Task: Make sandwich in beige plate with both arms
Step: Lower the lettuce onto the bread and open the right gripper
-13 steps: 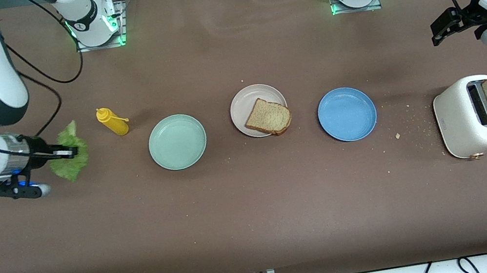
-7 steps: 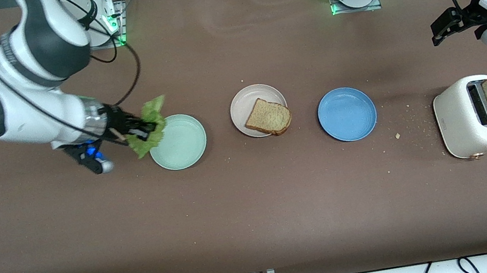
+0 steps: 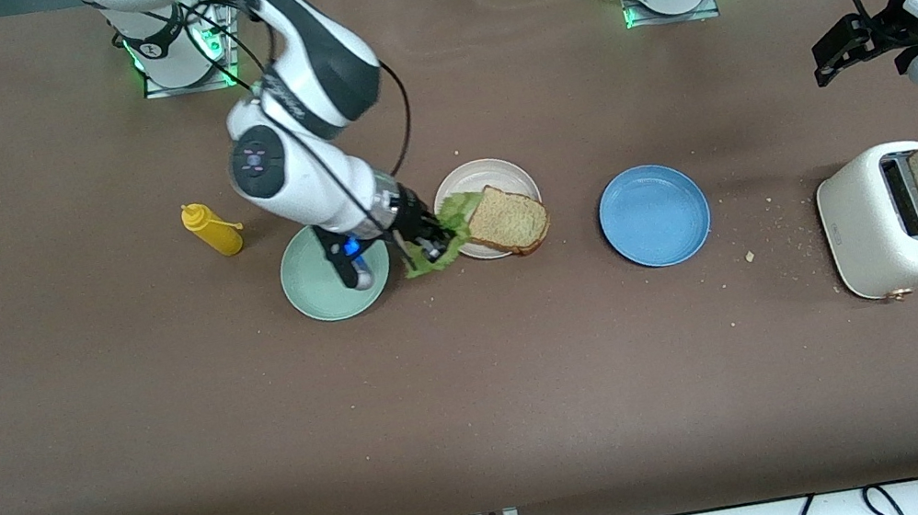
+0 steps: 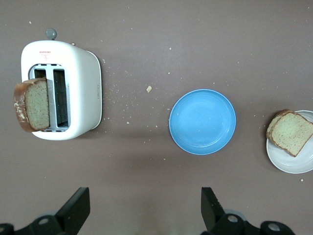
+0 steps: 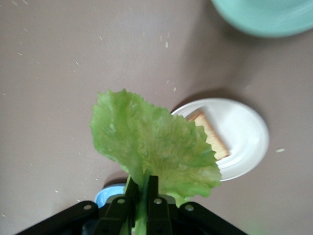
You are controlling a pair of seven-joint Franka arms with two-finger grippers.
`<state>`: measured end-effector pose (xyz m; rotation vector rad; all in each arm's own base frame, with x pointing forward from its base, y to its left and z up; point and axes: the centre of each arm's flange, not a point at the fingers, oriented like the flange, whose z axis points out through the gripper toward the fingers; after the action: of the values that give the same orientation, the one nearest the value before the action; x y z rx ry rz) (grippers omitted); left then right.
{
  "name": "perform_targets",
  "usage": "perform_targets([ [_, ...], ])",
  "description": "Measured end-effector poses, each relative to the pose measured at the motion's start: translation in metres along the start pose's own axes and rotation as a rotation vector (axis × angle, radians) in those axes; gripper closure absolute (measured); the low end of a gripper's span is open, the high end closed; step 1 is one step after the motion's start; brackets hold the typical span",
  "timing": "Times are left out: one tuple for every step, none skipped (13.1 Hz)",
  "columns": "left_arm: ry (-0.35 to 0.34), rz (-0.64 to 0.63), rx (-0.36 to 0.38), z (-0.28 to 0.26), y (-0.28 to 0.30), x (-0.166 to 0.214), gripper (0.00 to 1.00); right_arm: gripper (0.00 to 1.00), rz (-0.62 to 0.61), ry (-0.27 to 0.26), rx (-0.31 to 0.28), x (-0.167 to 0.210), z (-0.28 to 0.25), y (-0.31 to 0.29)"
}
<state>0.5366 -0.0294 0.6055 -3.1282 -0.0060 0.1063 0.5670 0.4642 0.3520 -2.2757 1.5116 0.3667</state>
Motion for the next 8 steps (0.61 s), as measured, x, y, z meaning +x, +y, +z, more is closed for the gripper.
perform_targets([
  [0.0,0.0,0.0,0.0,0.0,0.0,0.0,0.89,0.028,-0.004,0.019,-0.007,0.026,0.004],
  [0.0,0.0,0.0,0.0,0.0,0.0,0.0,0.89,0.052,-0.004,0.026,-0.011,0.05,0.01],
  [0.0,0.0,0.0,0.0,0.0,0.0,0.0,0.89,0.072,-0.004,0.022,-0.014,0.071,0.017],
  [0.0,0.0,0.0,0.0,0.0,0.0,0.0,0.89,0.088,-0.01,0.02,-0.019,0.087,0.022],
  [0.0,0.0,0.0,0.0,0.0,0.0,0.0,0.89,0.1,-0.017,0.023,-0.022,0.099,0.028],
  [0.0,0.0,0.0,0.0,0.0,0.0,0.0,0.89,0.111,-0.02,0.023,-0.023,0.11,0.035],
  [0.0,0.0,0.0,0.0,0.0,0.0,0.0,0.89,0.12,-0.015,0.016,-0.02,0.119,0.043],
  [0.0,0.0,0.0,0.0,0.0,0.0,0.0,0.89,0.126,-0.008,0.002,-0.016,0.126,0.05],
])
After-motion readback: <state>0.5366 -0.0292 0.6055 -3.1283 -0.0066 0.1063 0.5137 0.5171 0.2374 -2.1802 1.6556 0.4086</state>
